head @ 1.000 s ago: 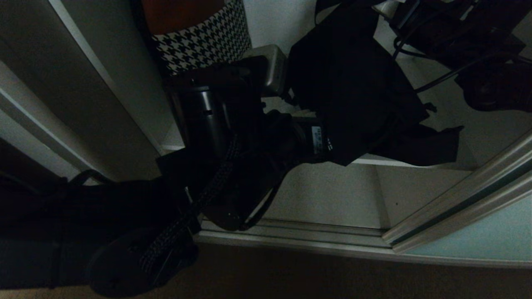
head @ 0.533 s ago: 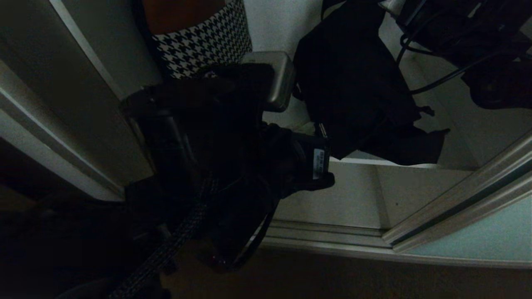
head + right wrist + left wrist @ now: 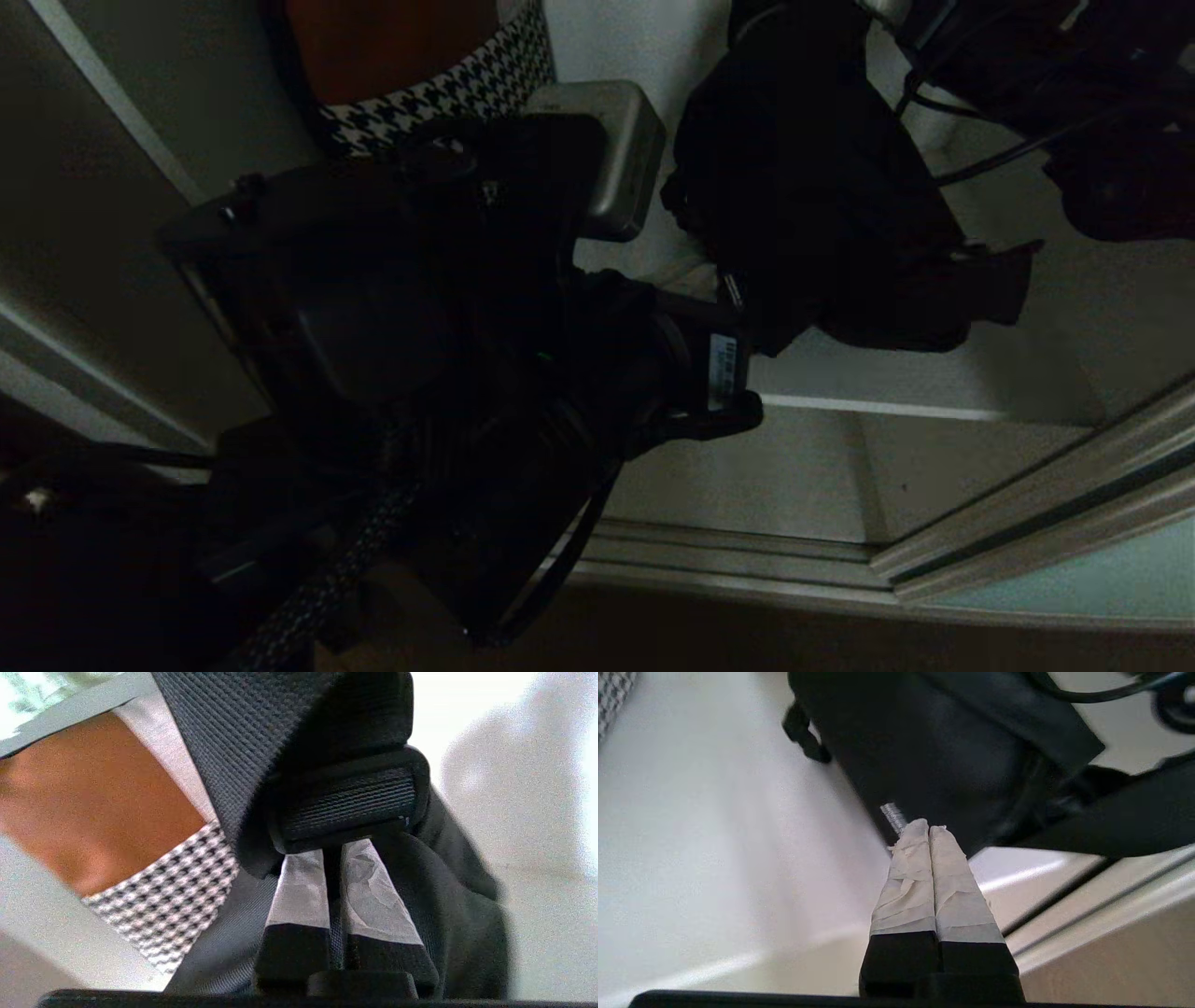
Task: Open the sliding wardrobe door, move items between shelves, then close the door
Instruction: Place the bag on the higher shelf
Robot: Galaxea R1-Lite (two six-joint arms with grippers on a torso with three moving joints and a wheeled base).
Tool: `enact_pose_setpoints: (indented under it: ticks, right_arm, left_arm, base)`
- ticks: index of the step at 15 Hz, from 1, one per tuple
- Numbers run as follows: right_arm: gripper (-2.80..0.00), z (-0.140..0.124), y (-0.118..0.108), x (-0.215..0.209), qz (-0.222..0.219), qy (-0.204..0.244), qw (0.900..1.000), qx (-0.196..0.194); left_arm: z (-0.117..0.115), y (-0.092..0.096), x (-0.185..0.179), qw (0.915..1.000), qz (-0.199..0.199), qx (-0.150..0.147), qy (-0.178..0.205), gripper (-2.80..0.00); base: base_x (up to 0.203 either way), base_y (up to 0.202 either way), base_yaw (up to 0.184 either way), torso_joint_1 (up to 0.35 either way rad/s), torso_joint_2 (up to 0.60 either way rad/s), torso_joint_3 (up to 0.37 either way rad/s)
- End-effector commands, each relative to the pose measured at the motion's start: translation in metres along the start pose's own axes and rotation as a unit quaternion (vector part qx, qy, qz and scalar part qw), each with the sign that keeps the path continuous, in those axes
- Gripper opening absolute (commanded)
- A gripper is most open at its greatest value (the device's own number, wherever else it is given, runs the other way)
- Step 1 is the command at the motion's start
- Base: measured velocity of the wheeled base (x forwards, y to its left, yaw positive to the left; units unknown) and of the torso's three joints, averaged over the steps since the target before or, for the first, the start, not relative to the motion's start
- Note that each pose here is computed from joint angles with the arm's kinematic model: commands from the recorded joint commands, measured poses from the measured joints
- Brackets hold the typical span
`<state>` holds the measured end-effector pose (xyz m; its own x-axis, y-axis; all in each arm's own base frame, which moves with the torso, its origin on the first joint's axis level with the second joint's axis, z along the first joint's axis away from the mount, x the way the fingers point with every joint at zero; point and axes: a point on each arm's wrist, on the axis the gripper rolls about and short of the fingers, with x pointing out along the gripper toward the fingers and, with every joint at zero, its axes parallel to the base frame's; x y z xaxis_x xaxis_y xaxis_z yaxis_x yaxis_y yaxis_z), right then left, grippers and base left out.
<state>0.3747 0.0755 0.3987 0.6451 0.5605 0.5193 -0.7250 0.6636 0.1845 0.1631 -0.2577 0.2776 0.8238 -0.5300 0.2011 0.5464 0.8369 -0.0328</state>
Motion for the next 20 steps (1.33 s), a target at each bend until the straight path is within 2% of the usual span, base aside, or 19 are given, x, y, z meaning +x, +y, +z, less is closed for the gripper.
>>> enact_pose_setpoints:
  ticks: [1,3,8,13,17,18,19,20]
  right_arm:
    - [-2.80,0.002,0.002,0.000,0.005,-0.003,1.000,-0.001]
    - [-2.80,0.003,0.002,0.000,0.007,-0.008,1.000,-0.004]
    - [-2.80,0.012,0.008,-0.002,0.016,-0.023,1.000,-0.013]
    - [-2.80,-0.007,-0.003,0.003,0.004,-0.016,1.000,-0.005]
    - [-2.80,-0.001,0.002,0.001,0.002,-0.015,1.000,-0.002]
    - [-2.80,0.001,0.003,0.001,-0.010,-0.020,1.000,-0.001]
    - [0.00,0.001,0.003,0.001,-0.018,-0.020,1.000,-0.001]
    - [0.00,-0.001,0.001,0.001,-0.018,-0.015,1.000,0.000]
  left_arm:
    - [-0.001,0.000,-0.001,1.0000,0.001,-0.002,-0.004,-2.80]
    - [-0.002,-0.001,-0.001,0.9999,-0.007,-0.005,-0.014,-2.80]
    - [-0.009,-0.004,-0.005,0.9997,-0.024,-0.004,-0.006,-2.80]
    - [-0.011,-0.005,-0.007,0.9996,-0.028,-0.006,-0.003,-2.80]
    - [-0.011,-0.006,-0.007,0.9995,-0.030,-0.009,-0.001,-2.80]
    - [-0.010,-0.007,-0.008,0.9993,-0.034,-0.012,-0.002,-2.80]
    - [-0.011,-0.007,-0.008,0.9993,-0.035,-0.015,-0.001,-2.80]
    - [-0.011,-0.007,-0.008,0.9992,-0.035,-0.016,-0.001,-2.80]
  base:
    - [0.123,0.000,0.000,-0.001,0.00,0.005]
    - [0.000,0.000,0.000,0.000,0.00,0.000]
    - [0.000,0.000,0.000,0.000,0.00,0.000]
    - [0.000,0.000,0.000,0.000,0.00,0.000]
    - [0.000,0.000,0.000,0.000,0.00,0.000]
    - [0.000,0.000,0.000,0.000,0.00,0.000]
    - [0.000,0.000,0.000,0.000,0.00,0.000]
    - [0.000,0.000,0.000,0.000,0.00,0.000]
